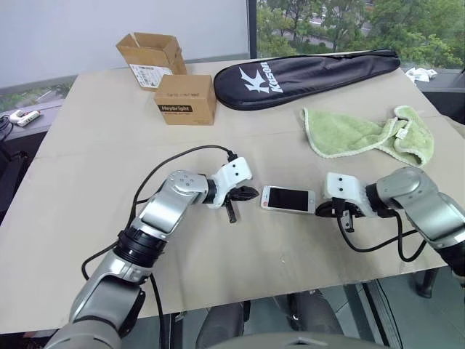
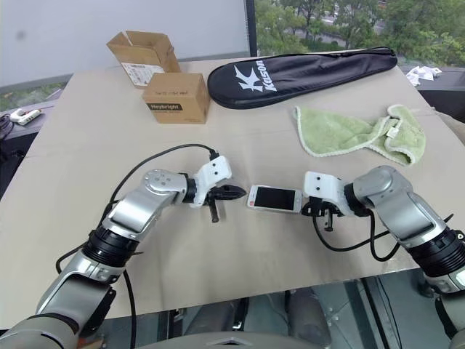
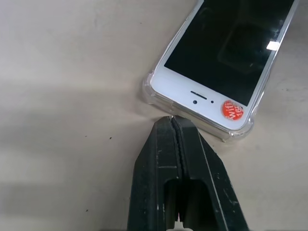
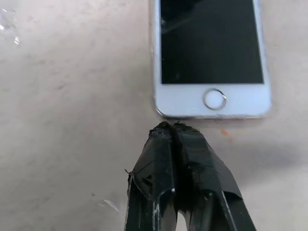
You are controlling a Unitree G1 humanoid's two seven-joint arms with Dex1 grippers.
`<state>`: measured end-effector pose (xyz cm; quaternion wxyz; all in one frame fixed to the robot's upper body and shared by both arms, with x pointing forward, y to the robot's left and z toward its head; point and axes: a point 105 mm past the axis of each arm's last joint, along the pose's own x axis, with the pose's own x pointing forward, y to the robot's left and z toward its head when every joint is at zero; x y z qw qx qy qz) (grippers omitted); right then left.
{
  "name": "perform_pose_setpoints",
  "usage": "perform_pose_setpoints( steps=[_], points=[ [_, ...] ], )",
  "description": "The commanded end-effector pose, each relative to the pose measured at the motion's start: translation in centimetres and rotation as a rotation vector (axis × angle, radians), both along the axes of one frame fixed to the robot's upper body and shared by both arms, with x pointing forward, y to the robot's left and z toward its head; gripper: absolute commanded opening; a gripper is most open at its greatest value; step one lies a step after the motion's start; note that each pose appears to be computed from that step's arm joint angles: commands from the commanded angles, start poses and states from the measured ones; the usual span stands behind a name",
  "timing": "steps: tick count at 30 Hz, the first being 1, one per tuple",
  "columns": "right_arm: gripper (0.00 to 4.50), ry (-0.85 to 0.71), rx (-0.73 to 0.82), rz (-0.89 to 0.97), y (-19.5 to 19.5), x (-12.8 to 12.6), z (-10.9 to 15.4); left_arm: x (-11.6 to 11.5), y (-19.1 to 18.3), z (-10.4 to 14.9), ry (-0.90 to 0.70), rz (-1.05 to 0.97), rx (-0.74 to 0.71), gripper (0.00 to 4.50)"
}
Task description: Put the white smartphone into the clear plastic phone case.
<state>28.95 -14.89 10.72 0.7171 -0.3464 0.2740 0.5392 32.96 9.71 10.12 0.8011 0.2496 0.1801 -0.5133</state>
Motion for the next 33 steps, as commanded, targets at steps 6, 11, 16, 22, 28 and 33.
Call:
perform_pose_setpoints(
  steps=[6, 11, 16, 22, 28, 33],
  points=[
    [0.03, -0.132, 0.226, -0.099, -1.7, -0.5, 3.7, 0.1, 1.8, 4.7, -0.186, -0.074, -0.176, 0.00],
    [0.03, -0.201, 0.526, -0.147, -0.8, -0.3, 4.8, -0.7, -1.0, 4.6, -0.188, -0.189, -0.266, 0.00],
    [0.03, -0.187, 0.656, -0.153, 0.1, -0.5, 3.9, -0.1, -2.9, 3.6, -0.191, -0.239, -0.262, 0.00],
    [0.03, -0.173, 0.719, -0.156, 0.5, 0.0, 2.6, 0.2, -4.0, 1.9, -0.161, -0.288, -0.221, 0.00],
    [0.03, -0.141, 0.621, -0.177, -0.7, -0.2, 0.3, 0.0, -3.5, 2.1, -0.168, -0.290, -0.219, 0.00],
    [0.03, -0.113, 0.544, -0.169, -1.3, -0.7, -0.4, -0.3, -2.0, 2.4, -0.165, -0.260, -0.208, 0.00]
  ],
)
